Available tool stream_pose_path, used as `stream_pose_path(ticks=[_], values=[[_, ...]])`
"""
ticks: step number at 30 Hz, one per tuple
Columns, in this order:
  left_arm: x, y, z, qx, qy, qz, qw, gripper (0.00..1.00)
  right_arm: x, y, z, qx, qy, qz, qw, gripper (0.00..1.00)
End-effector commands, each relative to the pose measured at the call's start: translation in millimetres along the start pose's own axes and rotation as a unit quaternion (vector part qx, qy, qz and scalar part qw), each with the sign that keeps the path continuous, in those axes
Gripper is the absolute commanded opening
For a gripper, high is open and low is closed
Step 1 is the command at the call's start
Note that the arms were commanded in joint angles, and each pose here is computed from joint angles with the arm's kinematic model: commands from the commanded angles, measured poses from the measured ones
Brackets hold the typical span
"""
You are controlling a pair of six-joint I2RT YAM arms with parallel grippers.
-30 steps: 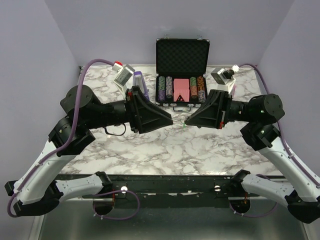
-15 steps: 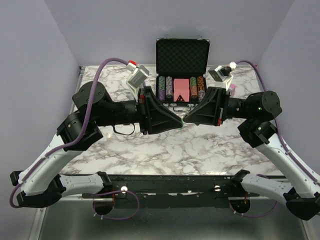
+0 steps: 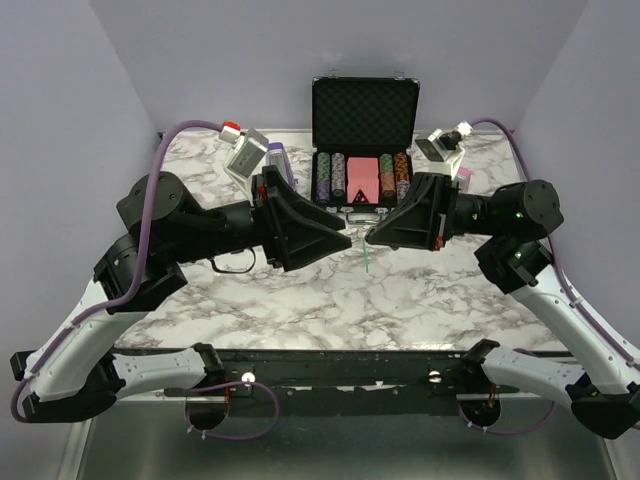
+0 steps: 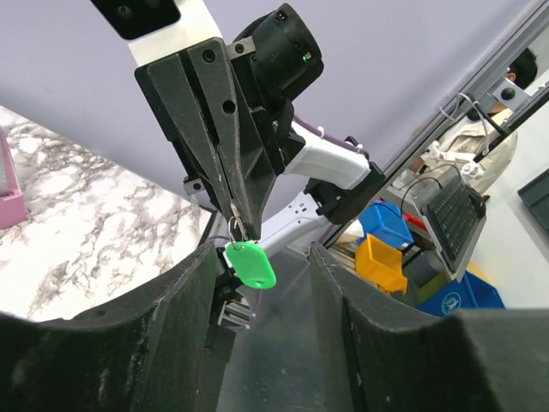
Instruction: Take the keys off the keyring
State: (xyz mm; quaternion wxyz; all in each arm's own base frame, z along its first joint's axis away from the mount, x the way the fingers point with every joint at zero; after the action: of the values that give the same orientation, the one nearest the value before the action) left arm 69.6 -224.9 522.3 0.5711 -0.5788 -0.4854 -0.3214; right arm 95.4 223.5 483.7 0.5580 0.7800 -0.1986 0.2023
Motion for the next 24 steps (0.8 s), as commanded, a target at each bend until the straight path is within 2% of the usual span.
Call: stream_pose_path(ticks=[1, 14, 21, 24], values=[[-4.1, 7.5, -6.2, 0.015, 0.002, -0.004, 1.0, 0.53, 0.0, 13.9, -1.9, 0.024, 0.022, 0.013, 0.999, 0.01], [-4.6, 11.4, -15.3, 0.018, 0.009, -0.002, 1.0, 0.42, 1.1, 13.7, -3.9, 0.027, 0.033, 0.012, 0.999, 0.01], [-4.3, 10.6, -17.4, 0.013, 0.01, -0.002, 1.0, 0.17, 0.8, 12.9, -3.9, 0.026, 0.036, 0.012, 0.999, 0.01], [-4.0, 10.7, -17.5, 0.014, 0.011, -0.004, 1.0, 0.02, 1.0, 12.2, -4.3, 0.025, 0.039, 0.011, 0.999, 0.01]])
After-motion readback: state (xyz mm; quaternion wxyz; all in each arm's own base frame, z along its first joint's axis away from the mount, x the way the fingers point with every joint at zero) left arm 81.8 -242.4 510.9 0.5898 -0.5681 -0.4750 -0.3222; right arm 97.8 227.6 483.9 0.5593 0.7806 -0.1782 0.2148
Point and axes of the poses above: each gripper's point midway between its finger pads, its own z axis back along the fingers, its own y axis along the line the jaws close on, x = y × z, the point moved 6 cm from there along z, back along the fingers, and after that the axes turned 10 degrees about -z, right-handed, at the moved point
